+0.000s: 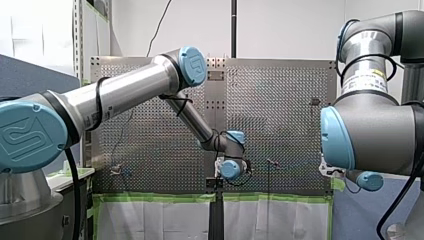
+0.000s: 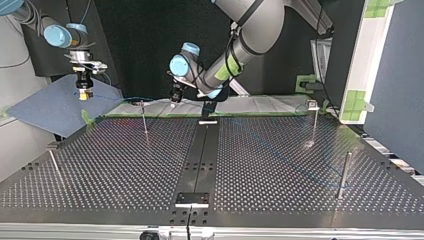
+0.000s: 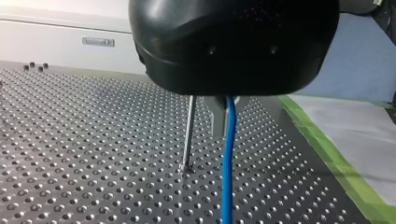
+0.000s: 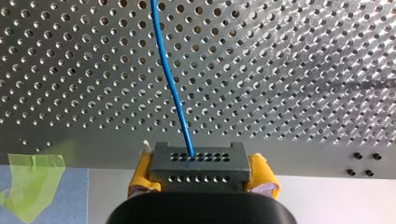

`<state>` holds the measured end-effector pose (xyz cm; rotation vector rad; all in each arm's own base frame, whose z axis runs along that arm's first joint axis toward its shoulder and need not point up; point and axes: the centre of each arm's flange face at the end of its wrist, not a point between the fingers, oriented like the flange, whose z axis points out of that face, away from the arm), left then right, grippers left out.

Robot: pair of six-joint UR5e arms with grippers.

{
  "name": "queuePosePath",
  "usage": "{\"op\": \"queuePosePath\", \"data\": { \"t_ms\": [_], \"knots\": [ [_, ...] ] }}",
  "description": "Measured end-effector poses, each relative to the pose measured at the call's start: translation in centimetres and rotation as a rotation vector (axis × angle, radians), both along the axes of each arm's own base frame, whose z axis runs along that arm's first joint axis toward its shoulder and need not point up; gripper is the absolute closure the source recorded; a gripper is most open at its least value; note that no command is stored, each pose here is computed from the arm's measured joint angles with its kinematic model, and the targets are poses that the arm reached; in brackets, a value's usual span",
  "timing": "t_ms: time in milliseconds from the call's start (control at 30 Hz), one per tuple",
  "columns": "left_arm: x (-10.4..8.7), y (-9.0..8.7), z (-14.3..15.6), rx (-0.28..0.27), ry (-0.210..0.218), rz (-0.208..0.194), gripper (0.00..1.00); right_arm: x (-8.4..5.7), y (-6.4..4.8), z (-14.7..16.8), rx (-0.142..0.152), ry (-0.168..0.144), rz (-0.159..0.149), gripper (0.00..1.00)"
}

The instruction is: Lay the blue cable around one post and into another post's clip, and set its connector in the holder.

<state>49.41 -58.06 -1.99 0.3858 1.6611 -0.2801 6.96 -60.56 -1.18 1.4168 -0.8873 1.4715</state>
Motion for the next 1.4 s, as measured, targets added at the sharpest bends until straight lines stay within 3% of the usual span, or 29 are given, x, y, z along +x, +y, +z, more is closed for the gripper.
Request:
{"op": "queuePosePath", "data": {
  "t_ms": [267,500,767,1400],
  "knots": [
    [0.6,0.4,0.0,-0.011,-0.007,0.008,0.99,0.1,-0.3,0.3,-0.015,-0.036,-0.010,0.76],
    [1.2,0.8,-0.1,-0.019,-0.009,0.014,0.99,0.6,-0.4,0.4,-0.014,-0.057,-0.001,0.76],
    [1.0,1.0,-1.7,-0.013,0.004,0.009,0.99,1.1,-0.5,0.6,-0.025,-0.070,0.002,0.76],
    [2.6,1.8,-1.4,-0.037,-0.002,0.024,0.99,1.3,-1.1,1.0,-0.045,-0.096,-0.011,0.76]
  ]
}}
